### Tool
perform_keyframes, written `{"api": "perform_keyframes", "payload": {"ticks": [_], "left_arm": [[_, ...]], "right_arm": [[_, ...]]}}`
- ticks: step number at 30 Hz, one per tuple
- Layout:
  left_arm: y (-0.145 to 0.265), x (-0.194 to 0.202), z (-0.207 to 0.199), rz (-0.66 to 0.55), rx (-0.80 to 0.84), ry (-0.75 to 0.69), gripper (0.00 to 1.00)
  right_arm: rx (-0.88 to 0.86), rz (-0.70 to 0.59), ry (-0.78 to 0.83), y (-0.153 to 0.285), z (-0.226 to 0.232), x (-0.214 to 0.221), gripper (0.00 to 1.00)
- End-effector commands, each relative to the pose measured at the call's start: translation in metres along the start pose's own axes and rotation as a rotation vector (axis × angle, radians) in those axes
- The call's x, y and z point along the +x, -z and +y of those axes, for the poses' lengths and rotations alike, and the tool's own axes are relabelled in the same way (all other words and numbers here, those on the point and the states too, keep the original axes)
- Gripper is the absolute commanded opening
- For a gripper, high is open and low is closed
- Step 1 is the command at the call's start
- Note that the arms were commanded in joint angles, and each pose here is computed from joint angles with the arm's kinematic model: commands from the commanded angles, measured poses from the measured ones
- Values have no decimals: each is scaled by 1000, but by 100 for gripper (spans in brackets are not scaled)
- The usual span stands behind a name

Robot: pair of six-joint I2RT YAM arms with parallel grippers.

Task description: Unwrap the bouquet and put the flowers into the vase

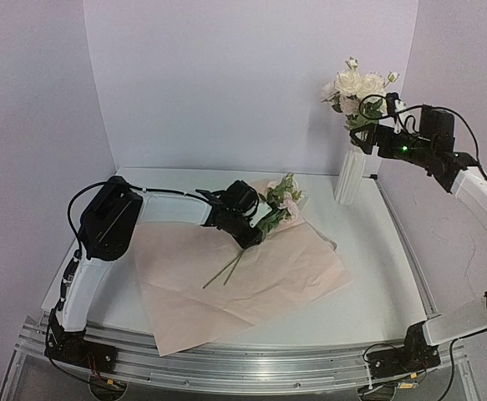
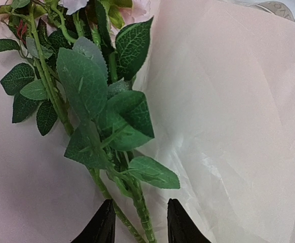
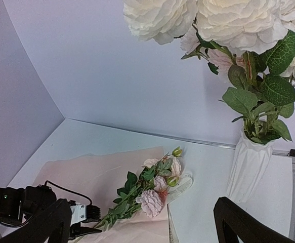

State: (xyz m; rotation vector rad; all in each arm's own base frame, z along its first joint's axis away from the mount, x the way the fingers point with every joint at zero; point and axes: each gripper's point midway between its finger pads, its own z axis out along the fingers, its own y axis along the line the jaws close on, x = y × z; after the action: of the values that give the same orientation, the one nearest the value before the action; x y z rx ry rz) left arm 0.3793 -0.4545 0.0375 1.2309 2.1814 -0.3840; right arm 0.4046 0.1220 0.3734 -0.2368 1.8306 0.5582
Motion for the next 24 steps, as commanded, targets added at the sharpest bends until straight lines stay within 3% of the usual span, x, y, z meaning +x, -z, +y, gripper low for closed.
{"api": "perform_keyframes", "payload": {"ticks": [1, 12, 21, 24], "left_arm": [[25, -29, -3, -88, -10, -59, 31], [-4, 4, -6, 16, 28, -33, 25], [-23, 25, -10, 107, 72, 33, 2], [-25, 28, -10, 128, 81, 41, 0]], "right_arm": [[-34, -7, 14, -1, 8, -3, 98], [-37, -13, 18, 2, 9, -4, 98], [-34, -28, 28, 10, 12, -7, 98], [-38, -33, 29, 12, 13, -8, 98]]}}
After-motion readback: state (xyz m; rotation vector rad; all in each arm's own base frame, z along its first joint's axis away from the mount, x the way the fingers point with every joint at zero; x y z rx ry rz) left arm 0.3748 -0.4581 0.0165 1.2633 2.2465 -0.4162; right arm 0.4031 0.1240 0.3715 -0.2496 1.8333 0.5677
